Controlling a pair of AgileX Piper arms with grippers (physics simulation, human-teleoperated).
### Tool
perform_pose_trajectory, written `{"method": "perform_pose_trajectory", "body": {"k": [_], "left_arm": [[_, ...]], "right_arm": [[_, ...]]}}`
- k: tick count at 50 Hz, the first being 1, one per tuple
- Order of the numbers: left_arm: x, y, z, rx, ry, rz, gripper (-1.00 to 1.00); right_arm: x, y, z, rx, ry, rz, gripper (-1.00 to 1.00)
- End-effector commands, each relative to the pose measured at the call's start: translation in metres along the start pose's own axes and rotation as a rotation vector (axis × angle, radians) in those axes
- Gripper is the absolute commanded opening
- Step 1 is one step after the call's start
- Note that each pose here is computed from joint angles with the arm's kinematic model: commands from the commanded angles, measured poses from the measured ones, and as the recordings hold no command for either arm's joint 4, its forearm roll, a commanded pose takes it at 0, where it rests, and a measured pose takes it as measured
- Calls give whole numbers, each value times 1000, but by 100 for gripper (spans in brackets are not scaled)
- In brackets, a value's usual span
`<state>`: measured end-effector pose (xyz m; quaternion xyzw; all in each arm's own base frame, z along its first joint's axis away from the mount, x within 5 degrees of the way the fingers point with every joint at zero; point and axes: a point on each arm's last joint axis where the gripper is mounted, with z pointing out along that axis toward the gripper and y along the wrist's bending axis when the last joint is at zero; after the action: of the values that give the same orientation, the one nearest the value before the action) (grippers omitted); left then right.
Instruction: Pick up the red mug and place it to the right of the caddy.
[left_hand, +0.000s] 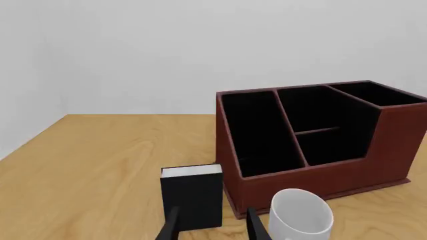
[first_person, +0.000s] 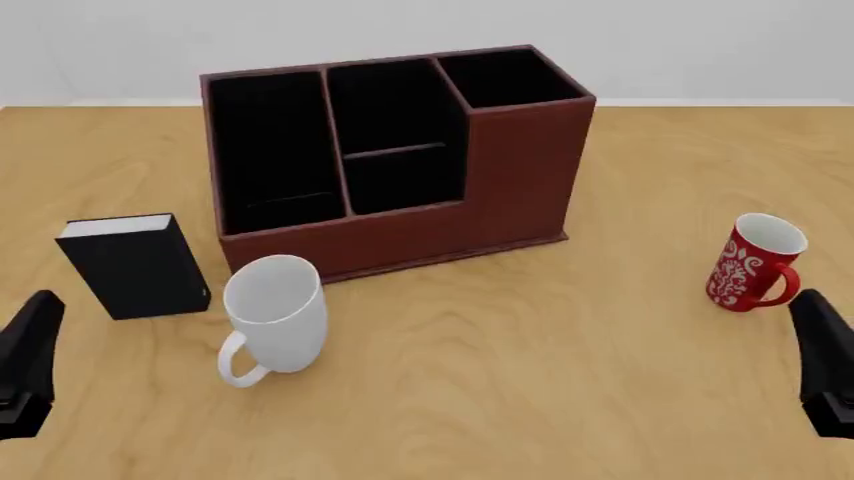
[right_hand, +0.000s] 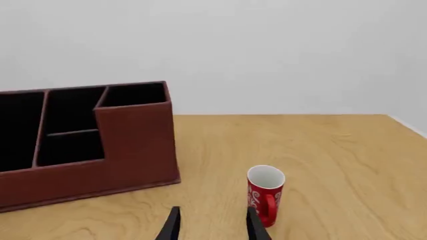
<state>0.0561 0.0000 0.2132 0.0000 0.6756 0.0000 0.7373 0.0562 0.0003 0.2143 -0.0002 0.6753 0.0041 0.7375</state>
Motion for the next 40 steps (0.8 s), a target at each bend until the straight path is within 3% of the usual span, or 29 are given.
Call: {"method": "perform_pose_trajectory", "body": {"k": [1, 5, 13, 28, 30, 33, 34, 36, 40], "left_arm": [[0, 0, 0, 0, 0, 0, 100], [0, 0, 0, 0, 0, 0, 100], [0, 0, 0, 0, 0, 0, 100], [0, 0, 0, 0, 0, 0, 100], [0, 0, 0, 0, 0, 0, 100], [0, 0, 0, 0, 0, 0, 100], [0, 0, 0, 0, 0, 0, 100], [0, 0, 0, 0, 0, 0, 100], [0, 0, 0, 0, 0, 0, 100]], "right_arm": [[0, 0, 0, 9, 7, -19, 100], [1, 0, 0, 2, 7, -42, 100], [-9, -1, 0, 24, 15, -35, 100], [-78, -3, -6, 85, 3, -30, 100], [-78, -7, 6, 123, 49, -50, 100], [-85, -7, 3, 133, 24, -42, 100], [-87, -7, 4, 146, 21, -64, 100], [-87, -8, 8, 152, 28, -57, 100], [-82, -12, 21, 178, 68, -96, 100]]}}
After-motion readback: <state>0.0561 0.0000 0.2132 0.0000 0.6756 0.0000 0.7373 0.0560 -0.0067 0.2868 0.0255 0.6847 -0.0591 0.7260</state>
